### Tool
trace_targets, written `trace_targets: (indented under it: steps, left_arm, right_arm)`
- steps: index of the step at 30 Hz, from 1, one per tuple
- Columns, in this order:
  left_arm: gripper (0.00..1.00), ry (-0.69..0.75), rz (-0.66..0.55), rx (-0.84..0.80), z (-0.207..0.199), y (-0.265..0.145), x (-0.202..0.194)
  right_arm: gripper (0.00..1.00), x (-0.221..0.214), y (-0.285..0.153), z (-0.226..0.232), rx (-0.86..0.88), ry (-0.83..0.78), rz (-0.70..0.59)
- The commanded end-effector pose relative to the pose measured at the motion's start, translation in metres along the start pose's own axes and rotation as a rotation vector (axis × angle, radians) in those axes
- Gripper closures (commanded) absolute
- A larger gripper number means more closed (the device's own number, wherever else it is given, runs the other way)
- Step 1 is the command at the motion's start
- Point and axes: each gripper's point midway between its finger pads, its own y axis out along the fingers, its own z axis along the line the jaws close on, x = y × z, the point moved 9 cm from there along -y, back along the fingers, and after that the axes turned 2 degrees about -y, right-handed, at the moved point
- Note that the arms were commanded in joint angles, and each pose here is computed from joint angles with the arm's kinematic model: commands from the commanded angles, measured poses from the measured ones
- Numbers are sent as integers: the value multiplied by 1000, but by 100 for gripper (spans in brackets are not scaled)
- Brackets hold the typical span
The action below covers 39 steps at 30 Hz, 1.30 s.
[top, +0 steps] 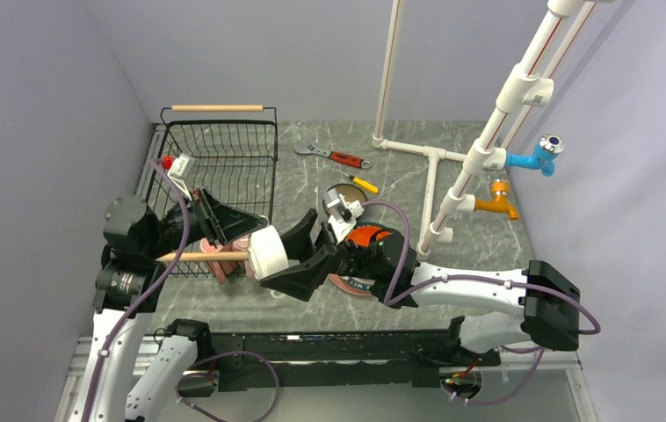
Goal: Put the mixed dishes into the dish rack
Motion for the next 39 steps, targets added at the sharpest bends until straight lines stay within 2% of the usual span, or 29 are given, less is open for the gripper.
trace_targets:
  steps: [1, 4, 6, 7, 16, 18, 24, 31, 35, 39]
  left_arm:
    - [100, 105, -31, 12, -20, -4, 13]
    - [100, 119, -25, 51, -23, -4, 18]
    - [100, 131, -31, 70, -24, -4, 22]
    - [100, 135, -33, 79, -24, -4, 23]
    - [100, 231, -79, 296, -15, -5, 46]
    - [100, 266, -79, 382, -10, -7, 52]
    - [100, 297, -87, 481, 0, -6, 67]
    - [100, 395, -108, 853, 14, -18, 105]
    - [100, 435, -113, 1003, 24, -20, 132]
    - [100, 454, -42, 1180, 50, -19, 157]
  right_arm:
    - [20, 22, 0, 2, -82, -10, -68]
    - [12, 21, -4, -6, -190, 15, -55]
    - [1, 21, -6, -11, -258, 36, -40]
    - [1, 21, -8, -13, -287, 44, -32]
    - [0, 36, -24, -18, -517, 81, -12]
    - [0, 43, -28, -16, -544, 92, -11]
    - [0, 62, -39, -14, -569, 93, -14]
    - [0, 70, -49, -9, -594, 51, 61]
    - [0, 65, -58, -8, -610, 37, 103]
    - [0, 59, -72, -8, -659, 6, 149]
